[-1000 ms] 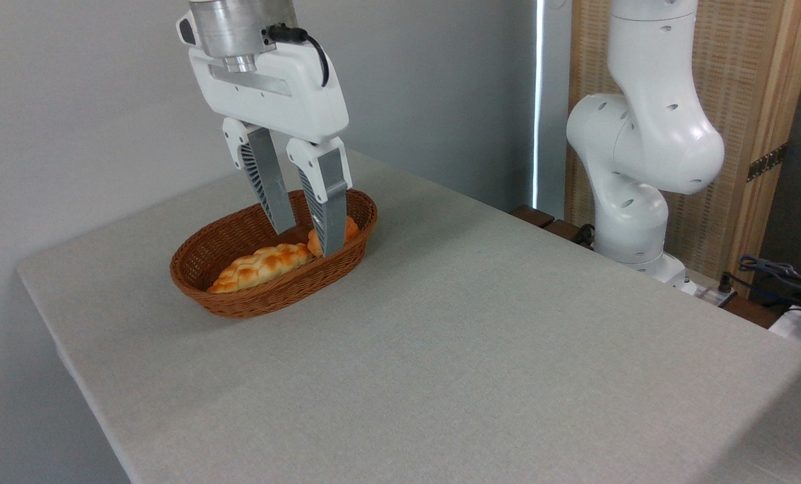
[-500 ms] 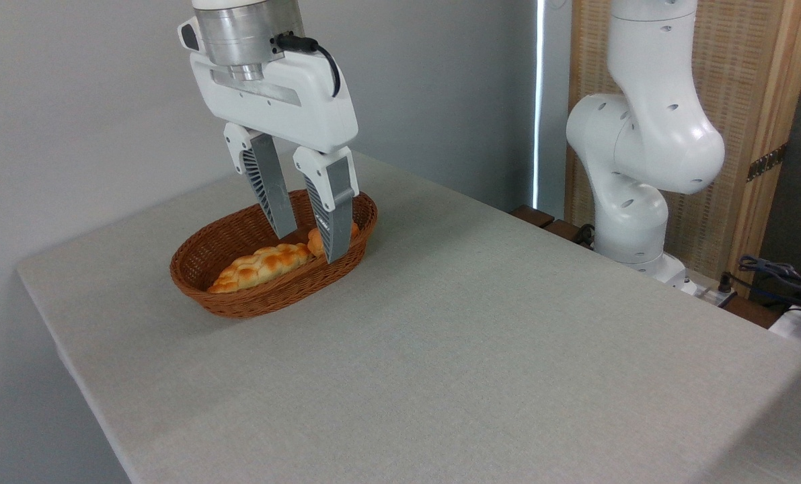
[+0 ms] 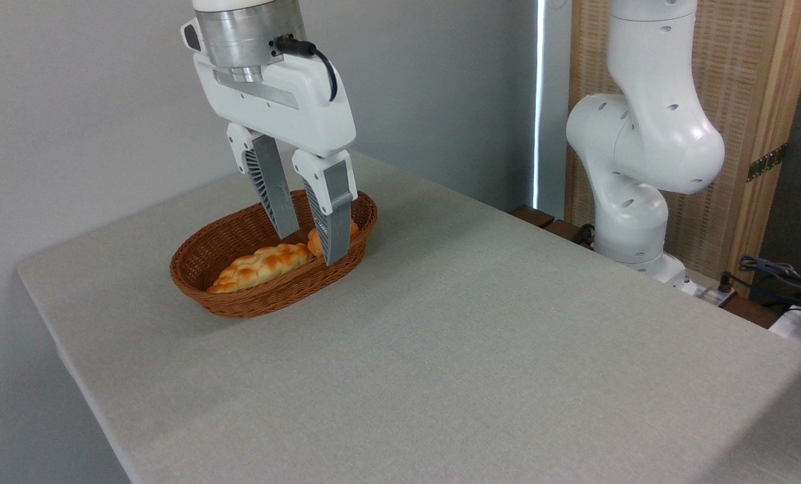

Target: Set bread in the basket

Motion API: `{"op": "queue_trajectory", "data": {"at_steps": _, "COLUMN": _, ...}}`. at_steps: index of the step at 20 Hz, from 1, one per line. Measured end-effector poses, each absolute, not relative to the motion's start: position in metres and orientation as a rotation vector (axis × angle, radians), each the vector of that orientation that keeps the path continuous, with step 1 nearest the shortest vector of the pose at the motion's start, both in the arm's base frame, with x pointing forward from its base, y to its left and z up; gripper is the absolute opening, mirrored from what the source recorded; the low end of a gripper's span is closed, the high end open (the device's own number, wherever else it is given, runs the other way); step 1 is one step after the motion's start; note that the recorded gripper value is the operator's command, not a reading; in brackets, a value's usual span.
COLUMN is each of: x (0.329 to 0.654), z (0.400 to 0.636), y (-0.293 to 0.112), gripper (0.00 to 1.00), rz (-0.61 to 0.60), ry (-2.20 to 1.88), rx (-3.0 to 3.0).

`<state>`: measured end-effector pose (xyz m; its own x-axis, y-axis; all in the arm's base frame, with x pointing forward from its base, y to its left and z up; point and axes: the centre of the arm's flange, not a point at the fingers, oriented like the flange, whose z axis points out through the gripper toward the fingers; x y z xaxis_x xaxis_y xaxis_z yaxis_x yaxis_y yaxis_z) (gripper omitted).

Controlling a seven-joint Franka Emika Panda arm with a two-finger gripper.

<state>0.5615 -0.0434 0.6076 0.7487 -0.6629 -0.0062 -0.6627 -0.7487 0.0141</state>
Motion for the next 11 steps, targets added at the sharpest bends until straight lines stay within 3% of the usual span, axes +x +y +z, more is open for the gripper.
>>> {"op": "queue_trajectory", "data": {"at_steps": 11, "x": 0.5618, "z": 0.6063, "y": -0.0482, "gripper": 1.0, "rz": 0.001, "ry": -1.17, "rx": 2.857}}
